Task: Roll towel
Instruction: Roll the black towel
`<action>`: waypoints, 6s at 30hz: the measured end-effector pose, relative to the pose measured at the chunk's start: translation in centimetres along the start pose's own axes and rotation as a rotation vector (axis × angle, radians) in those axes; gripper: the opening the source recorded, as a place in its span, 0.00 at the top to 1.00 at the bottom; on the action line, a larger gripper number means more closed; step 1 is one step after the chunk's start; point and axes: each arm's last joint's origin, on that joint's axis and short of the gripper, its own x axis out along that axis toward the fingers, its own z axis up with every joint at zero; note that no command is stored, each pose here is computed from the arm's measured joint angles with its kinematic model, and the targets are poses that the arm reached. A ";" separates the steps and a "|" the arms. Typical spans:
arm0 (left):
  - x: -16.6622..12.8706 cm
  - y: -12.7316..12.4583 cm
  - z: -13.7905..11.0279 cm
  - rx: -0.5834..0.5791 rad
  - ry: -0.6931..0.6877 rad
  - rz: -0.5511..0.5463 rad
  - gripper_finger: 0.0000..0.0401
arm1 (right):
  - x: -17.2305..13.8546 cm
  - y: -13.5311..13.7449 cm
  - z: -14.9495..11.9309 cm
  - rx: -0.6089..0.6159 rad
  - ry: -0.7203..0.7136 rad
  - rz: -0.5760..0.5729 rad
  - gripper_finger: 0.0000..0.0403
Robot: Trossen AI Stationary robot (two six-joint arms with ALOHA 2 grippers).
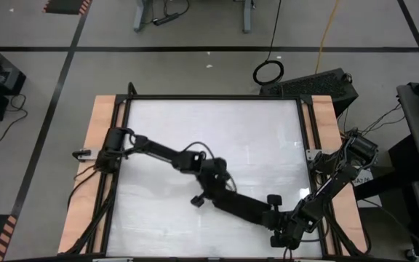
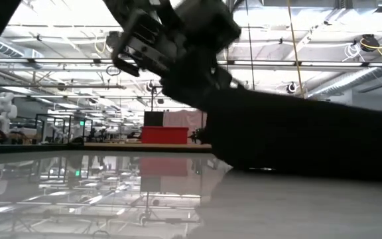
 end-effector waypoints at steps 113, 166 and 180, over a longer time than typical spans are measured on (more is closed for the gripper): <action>4.4 -3.7 -0.5 0.501 0.486 0.579 0.88 | 3.5 -6.9 4.5 -0.045 -0.093 0.092 0.93; -6.9 5.1 -6.5 -0.346 0.316 0.012 0.97 | 3.9 -8.0 2.9 0.270 -0.111 0.063 0.95; -6.9 4.1 -6.5 -0.315 0.482 0.047 0.97 | 3.1 -11.6 2.3 0.502 -0.240 0.196 0.94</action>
